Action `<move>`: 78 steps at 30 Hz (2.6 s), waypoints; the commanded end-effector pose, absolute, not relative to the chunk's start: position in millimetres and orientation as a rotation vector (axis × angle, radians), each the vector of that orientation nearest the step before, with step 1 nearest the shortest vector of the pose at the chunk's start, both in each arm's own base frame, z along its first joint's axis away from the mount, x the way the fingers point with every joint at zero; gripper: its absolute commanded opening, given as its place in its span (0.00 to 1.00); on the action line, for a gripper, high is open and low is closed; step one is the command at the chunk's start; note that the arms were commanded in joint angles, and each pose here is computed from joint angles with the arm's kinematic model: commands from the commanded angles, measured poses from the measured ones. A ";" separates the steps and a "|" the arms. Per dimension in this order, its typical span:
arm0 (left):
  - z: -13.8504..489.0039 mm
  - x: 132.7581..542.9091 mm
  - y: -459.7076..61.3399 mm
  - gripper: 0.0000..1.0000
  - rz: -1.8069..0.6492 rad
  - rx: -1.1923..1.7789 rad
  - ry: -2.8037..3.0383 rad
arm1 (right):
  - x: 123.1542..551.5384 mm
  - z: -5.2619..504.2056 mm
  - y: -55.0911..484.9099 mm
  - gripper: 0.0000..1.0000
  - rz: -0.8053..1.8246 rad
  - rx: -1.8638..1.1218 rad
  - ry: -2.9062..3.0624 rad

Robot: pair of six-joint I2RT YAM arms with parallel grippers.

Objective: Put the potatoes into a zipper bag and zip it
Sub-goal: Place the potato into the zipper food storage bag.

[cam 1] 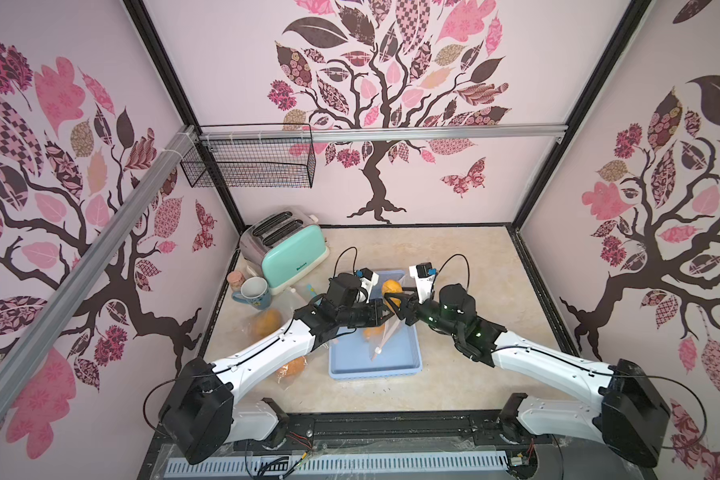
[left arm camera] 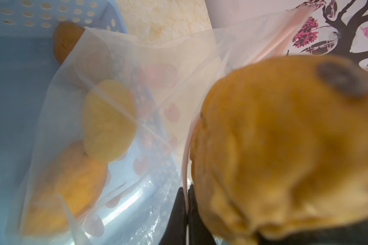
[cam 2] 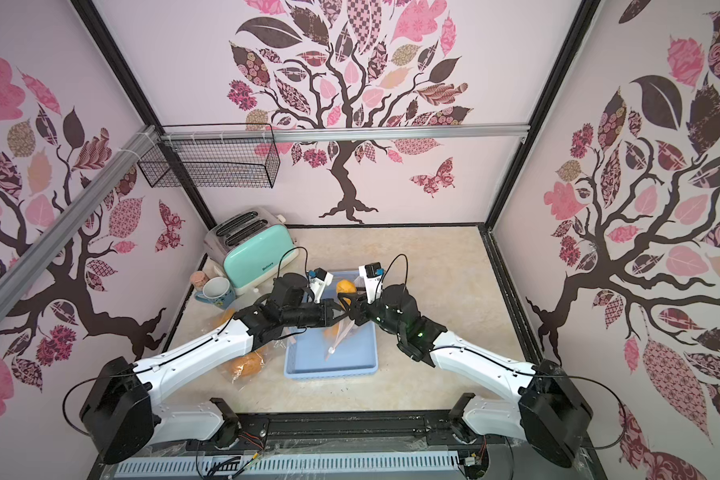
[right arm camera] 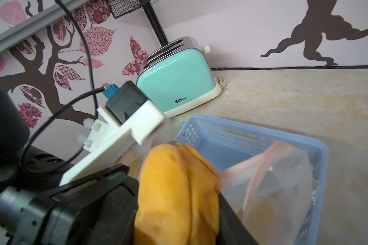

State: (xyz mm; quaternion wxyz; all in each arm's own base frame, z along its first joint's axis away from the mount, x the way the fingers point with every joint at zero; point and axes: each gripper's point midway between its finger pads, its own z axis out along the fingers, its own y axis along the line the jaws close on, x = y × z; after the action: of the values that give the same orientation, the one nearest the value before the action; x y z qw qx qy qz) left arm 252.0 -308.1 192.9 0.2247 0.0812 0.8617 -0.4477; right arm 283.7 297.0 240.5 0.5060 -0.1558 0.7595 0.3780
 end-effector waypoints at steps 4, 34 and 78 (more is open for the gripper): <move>210.7 253.8 -302.9 0.00 -1.246 0.193 2.296 | 296.7 207.6 286.4 0.46 0.755 -0.370 1.872; 235.4 271.2 -274.5 0.00 -0.979 0.188 2.242 | 287.4 162.2 305.9 0.61 0.573 -0.485 2.243; 379.8 235.3 -137.8 0.00 -0.465 0.121 1.925 | 250.7 272.7 281.4 0.74 0.755 -0.534 1.966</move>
State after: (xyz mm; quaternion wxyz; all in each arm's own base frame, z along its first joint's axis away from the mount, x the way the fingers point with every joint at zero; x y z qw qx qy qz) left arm 242.2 -165.9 351.4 0.5047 0.0643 0.8289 -0.2324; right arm 238.9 285.5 276.6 0.4680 -0.2342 0.7831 0.3362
